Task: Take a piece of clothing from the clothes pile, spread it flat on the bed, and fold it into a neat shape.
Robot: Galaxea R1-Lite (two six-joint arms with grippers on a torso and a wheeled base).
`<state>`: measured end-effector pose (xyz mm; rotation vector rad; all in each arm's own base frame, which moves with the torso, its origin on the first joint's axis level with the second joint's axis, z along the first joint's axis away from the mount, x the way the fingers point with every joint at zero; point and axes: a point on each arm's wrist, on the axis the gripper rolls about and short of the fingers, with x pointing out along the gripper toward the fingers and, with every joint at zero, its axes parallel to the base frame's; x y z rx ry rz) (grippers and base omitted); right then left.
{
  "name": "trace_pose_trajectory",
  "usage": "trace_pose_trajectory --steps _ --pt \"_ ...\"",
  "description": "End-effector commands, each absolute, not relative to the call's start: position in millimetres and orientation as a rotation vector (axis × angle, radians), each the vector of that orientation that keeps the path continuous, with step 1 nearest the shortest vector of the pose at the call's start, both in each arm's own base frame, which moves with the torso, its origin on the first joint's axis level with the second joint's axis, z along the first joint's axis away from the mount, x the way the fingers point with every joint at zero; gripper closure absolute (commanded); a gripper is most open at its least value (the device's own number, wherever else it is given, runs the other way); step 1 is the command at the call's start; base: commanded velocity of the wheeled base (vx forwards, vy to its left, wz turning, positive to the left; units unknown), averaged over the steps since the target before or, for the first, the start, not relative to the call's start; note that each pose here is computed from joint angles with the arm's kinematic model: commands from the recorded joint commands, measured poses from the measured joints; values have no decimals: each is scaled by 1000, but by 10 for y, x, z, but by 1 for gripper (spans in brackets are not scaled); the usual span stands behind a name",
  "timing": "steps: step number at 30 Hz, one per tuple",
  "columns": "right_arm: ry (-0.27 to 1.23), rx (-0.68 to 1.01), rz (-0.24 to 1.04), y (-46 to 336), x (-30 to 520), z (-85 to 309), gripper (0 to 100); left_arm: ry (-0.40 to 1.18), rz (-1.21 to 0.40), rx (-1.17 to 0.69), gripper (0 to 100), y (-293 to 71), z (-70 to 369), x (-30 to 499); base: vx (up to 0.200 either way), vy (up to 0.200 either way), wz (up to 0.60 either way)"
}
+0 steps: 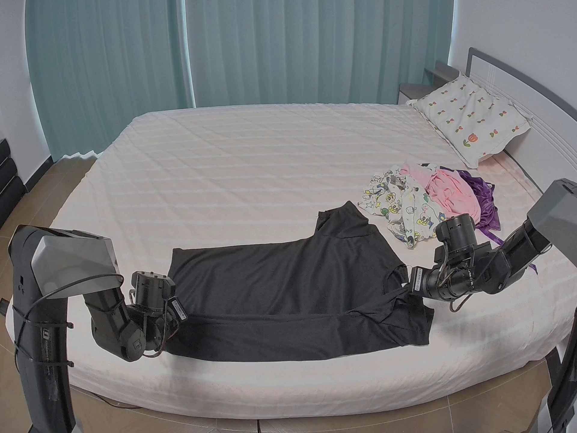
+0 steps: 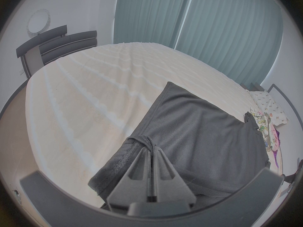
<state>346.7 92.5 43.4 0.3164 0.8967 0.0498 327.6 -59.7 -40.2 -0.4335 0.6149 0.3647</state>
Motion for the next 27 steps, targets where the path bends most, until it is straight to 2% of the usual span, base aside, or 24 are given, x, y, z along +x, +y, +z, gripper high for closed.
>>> trace_pose_trajectory --steps 1,6,7,8,15,21,27 --pt "896 336 33 952 3589 265 100 620 372 -432 100 -598 -501 3354 0 0 0" --pt "896 352 21 937 3621 192 100 595 372 -447 100 -595 -505 3447 0 0 0" --pt "897 353 21 933 3626 183 0 591 371 -450 100 -596 -501 3454 0 0 0" --pt "896 359 14 915 3652 160 0 588 371 -454 0 -598 -501 3462 0 0 0" --pt "852 514 -41 905 3704 227 0 550 405 -527 0 -517 -428 3499 0 0 0" --pt "844 757 -128 944 3662 297 0 512 458 -614 0 -248 -184 3360 0 0 0" --pt "886 865 -187 1020 3651 146 0 545 385 -761 0 -209 26 3108 0 0 0"
